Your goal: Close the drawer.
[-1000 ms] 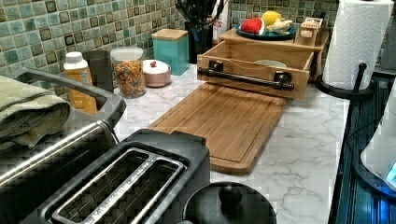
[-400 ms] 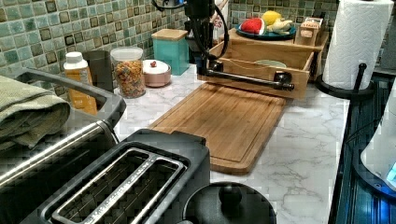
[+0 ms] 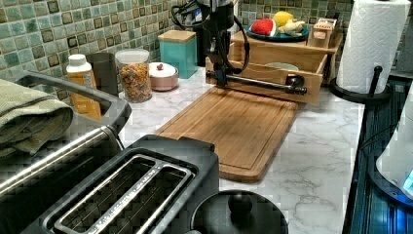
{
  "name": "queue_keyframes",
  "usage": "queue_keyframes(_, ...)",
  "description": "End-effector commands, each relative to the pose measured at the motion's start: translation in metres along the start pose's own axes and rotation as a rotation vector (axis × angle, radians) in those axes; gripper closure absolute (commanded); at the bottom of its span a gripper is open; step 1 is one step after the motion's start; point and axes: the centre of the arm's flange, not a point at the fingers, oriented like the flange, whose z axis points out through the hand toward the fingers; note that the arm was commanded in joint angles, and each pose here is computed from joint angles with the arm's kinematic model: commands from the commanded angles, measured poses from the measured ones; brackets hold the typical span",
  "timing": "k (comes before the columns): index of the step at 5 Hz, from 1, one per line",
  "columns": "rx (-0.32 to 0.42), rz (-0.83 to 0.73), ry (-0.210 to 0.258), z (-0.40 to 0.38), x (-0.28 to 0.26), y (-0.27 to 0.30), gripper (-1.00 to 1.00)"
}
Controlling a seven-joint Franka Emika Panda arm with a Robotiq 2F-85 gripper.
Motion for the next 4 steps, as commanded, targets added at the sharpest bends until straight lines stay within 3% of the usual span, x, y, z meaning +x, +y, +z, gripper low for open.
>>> queue_keyframes(1, -0.035, 0.008, -0.018, 0.044, -0.017, 0.001, 1.0)
queue_keyframes(2, -0.029, 0.017, -0.034, 0.057, -0.021, 0.01, 1.0)
queue_keyframes(4, -0.012, 0.037, -0.02, 0.068, -0.031, 0.039, 1.0)
